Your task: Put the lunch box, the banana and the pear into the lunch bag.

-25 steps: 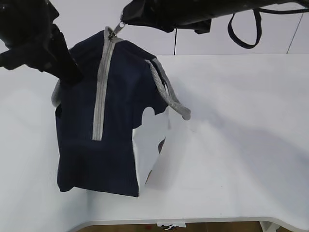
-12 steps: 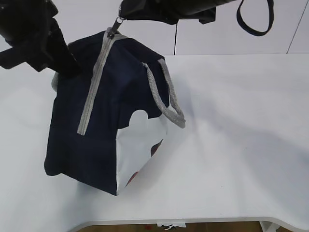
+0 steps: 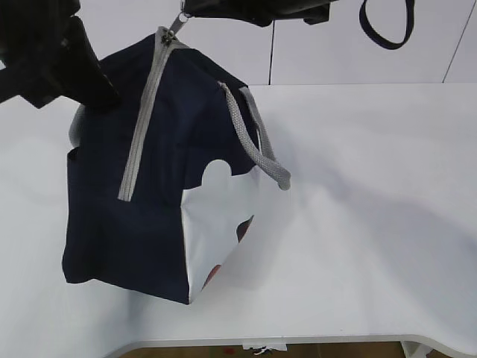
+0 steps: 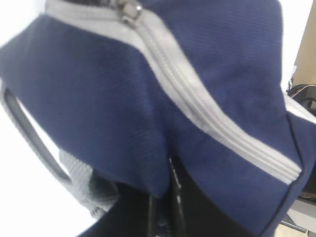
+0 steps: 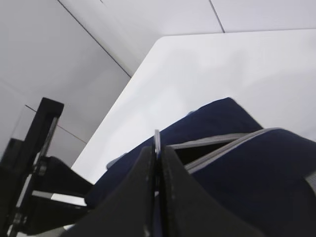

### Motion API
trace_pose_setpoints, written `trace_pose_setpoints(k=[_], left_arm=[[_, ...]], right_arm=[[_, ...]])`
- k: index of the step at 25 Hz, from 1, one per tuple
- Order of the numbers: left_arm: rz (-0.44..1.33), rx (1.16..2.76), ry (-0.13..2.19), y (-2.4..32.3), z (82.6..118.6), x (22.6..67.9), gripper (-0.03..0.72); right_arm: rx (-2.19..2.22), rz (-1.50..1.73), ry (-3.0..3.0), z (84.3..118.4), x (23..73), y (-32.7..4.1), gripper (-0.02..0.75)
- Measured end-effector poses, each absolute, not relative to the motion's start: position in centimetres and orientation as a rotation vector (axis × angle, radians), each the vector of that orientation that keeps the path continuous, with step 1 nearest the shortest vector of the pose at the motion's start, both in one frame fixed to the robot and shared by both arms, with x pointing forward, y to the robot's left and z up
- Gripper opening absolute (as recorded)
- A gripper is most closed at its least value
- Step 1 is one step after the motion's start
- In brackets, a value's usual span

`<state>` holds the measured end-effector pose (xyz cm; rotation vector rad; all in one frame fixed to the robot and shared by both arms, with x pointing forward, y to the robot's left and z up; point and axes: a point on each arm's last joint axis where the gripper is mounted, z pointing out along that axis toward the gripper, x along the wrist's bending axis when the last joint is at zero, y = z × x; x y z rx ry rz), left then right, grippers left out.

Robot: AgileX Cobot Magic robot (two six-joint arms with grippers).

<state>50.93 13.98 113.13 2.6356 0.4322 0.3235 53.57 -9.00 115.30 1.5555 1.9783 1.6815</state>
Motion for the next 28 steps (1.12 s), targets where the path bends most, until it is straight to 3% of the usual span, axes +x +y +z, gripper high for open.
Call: trace_pose_setpoints(k=[7, 18, 28], left_arm=[[0.317, 2.644, 0.424, 14.1, 113.2, 50.8, -0.006], [0.48, 2.535, 0.432, 13.5, 113.3, 52.4, -0.006], [0.366, 2.498, 0.492, 12.4, 111.5, 53.5, -0.002]], right_arm=[[1.56, 1.694, 1.95, 115.2, 54.2, -8.8, 0.001], [1.523, 1.706, 1.981, 116.6, 54.1, -8.8, 0.001], [1.53, 1.639, 2.051, 115.6, 54.3, -8.7, 0.001]])
